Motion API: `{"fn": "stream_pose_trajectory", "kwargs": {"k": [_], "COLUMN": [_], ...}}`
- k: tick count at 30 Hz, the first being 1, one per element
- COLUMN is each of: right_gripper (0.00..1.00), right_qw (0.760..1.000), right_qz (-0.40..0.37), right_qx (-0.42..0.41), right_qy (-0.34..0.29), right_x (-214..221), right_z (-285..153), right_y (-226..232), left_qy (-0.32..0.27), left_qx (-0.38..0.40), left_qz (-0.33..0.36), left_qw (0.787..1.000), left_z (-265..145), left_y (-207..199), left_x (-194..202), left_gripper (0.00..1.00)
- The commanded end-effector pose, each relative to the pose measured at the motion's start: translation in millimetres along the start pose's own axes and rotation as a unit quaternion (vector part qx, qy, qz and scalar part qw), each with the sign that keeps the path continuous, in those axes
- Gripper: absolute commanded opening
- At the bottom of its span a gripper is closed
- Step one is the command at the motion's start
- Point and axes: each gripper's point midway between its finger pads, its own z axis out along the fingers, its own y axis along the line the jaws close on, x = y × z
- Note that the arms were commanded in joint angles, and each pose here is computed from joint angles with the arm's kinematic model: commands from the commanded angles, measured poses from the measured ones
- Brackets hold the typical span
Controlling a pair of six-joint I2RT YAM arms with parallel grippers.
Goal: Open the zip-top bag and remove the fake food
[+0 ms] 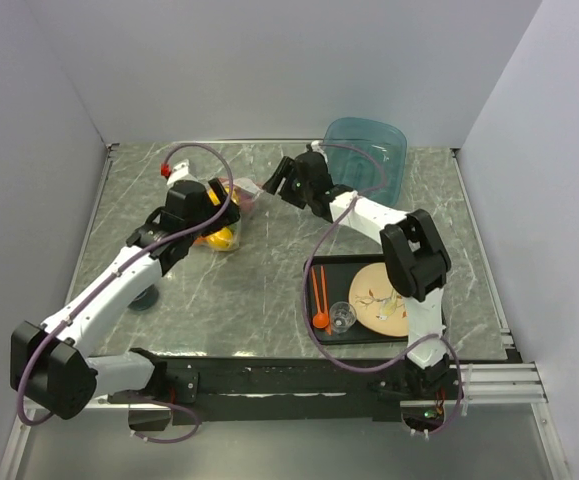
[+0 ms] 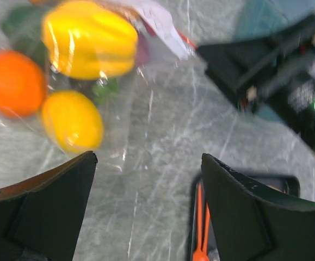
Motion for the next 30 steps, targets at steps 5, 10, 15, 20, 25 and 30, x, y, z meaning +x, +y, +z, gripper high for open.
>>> {"fn": "stream_pose_trajectory", "kwargs": {"k": [5,10,15,20,25,30], "right_gripper": [0.73,0.53,0.29,0.19,0.18,0.2], "right_qw": [0.998,0.998,0.999,0.999,0.997,0.993], "right_qz": [0.028,0.023,0.019,-0.007,-0.012,-0.034], "right_qx": [-0.053,-0.053,-0.05,-0.042,-0.053,-0.077], "right_qy": [-0.02,0.0,0.006,0.024,0.057,0.083], "right_x": [-38.3,-32.1,-24.7,5.5,40.6,75.9], "right_z": [26.8,39.2,28.5,12.1,-12.1,-39.3], "right_y": [41.0,42.1,36.7,27.7,22.1,36.5], "left_qy": [0.074,0.064,0.035,0.004,-0.025,-0.038], "left_qx": [0.076,0.038,-0.047,-0.141,-0.182,-0.205], "left_qz": [-0.038,-0.065,-0.082,-0.103,-0.115,-0.137], "left_qw": [0.994,0.995,0.995,0.985,0.976,0.968], "left_z": [-3.9,12.3,42.7,68.1,72.2,81.4], "left_y": [-24.3,-7.9,28.8,84.5,116.5,144.5], "left_x": [66.6,75.2,69.5,58.9,39.8,16.9], "left_gripper": [0.79,0.76,0.73,0.7,0.66,0.64]}}
